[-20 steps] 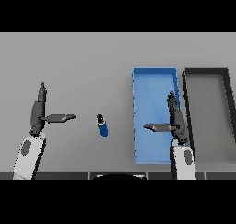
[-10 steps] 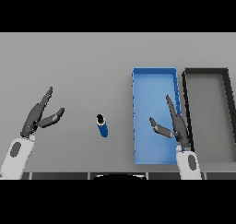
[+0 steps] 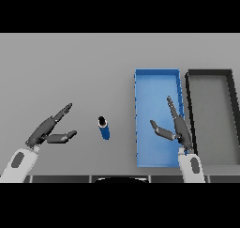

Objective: Pick up the blue pipe and place it into the blue bin.

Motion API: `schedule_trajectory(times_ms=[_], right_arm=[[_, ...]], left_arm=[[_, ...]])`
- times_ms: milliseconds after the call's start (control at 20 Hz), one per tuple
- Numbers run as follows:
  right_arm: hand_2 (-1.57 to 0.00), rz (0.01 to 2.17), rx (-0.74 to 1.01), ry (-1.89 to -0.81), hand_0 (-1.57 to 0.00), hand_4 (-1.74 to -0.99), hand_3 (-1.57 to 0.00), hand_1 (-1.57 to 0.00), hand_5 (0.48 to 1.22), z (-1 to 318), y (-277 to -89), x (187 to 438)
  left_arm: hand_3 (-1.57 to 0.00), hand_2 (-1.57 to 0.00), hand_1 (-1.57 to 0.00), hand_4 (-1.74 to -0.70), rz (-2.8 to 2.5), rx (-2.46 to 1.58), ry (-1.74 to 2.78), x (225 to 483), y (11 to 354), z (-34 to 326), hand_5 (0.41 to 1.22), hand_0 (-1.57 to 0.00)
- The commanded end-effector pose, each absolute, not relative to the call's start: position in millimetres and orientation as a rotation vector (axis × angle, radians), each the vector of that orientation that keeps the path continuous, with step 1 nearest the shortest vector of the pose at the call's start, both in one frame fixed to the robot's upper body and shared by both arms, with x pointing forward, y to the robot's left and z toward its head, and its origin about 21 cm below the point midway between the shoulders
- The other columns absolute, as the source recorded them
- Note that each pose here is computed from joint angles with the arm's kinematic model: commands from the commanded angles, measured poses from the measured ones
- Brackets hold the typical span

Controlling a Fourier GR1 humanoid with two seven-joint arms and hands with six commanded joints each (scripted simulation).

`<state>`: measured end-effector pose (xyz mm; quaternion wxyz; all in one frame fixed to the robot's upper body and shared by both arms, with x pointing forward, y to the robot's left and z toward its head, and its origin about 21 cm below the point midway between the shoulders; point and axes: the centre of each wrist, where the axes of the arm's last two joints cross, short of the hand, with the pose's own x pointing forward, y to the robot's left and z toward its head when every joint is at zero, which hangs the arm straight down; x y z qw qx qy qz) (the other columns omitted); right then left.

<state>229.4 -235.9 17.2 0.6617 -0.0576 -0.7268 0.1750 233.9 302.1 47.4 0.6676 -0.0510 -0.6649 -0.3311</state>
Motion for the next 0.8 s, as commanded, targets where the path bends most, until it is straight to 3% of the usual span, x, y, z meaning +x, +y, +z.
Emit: schedule_trajectory(times_ms=[0,350,550,750], right_arm=[[0.0,0.396,-0.128,-1.66,0.0,-1.214,0.0,0.0,0.581,17.4,-237.1,226.8],[0.0,0.399,-0.135,-1.654,0.0,-1.213,0.0,0.0,0.571,18.5,-238.1,226.9],[0.0,0.389,-0.119,-1.648,0.0,-1.21,0.0,0.0,0.564,16.6,-237.0,223.4],[0.0,0.368,-0.121,-1.646,0.0,-1.206,0.0,0.0,0.554,17.1,-239.1,226.1]], left_arm=[[0.0,0.0,0.0,-1.0,-0.78,-0.122,-1.477,228.6,298.3,47.8,0.53,0.0],[0.0,0.0,0.0,-1.1,-0.93,-0.222,-1.369,216.9,248.3,33.9,0.466,0.0],[0.0,0.0,0.0,-1.15,-0.931,-0.267,-1.415,224.7,224.2,28.4,0.484,0.0],[0.0,0.0,0.0,-1.13,-0.9,-0.291,-1.438,231.3,201.5,10.1,0.488,0.0]])
